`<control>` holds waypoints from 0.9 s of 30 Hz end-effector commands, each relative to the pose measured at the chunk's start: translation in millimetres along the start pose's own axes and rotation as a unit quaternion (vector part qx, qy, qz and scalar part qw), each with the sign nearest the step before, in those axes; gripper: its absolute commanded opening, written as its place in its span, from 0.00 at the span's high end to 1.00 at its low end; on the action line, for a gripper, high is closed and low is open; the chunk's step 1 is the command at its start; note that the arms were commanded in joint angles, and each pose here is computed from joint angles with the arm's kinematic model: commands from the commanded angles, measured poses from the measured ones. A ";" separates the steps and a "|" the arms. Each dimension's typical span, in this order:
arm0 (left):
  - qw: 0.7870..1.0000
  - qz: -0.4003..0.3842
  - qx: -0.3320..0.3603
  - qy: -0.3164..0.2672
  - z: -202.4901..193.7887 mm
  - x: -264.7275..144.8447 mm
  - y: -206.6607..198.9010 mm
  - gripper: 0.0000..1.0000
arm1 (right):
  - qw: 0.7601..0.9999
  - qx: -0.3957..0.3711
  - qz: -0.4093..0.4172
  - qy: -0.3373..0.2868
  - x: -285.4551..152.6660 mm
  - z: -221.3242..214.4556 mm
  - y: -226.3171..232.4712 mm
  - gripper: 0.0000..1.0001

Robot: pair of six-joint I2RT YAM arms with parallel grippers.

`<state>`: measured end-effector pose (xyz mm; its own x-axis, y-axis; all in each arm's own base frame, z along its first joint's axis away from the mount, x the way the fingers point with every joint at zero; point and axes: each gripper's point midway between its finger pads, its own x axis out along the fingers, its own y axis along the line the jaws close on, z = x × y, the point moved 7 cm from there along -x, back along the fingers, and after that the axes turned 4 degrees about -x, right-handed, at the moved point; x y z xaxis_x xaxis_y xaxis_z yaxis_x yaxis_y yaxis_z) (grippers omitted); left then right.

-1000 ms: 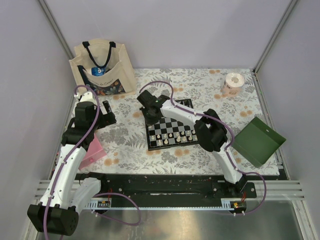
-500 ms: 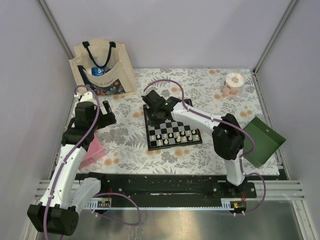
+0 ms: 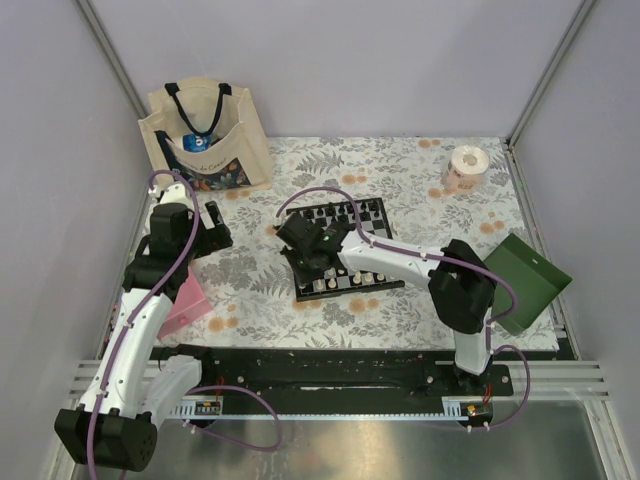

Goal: Set up the chess pieces on the board

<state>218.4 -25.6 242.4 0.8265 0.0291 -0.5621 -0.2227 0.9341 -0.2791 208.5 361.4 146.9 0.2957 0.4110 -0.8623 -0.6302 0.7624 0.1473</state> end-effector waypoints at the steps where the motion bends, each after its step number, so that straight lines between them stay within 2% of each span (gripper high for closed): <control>1: 1.000 -0.015 -0.001 -0.017 5.8 0.1 -3.1 0.01 | 1.000 0.002 -0.001 -0.021 -2.2 8.2 3.9 0.96; 9: 1.000 -0.012 -0.001 -0.014 5.5 1.9 -3.0 0.01 | 1.000 -0.005 -0.007 -0.001 10.5 4.8 7.6 0.95; 27: 1.000 -0.013 -0.001 -0.014 5.6 1.6 -3.2 0.01 | 1.000 -0.007 -0.031 0.002 17.4 4.6 2.3 0.93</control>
<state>218.5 -26.0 242.2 0.8258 0.0258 -0.5633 -0.2205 0.9342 -0.2805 211.2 365.2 126.6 0.2976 0.3545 -0.8864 -0.6234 0.7754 0.1008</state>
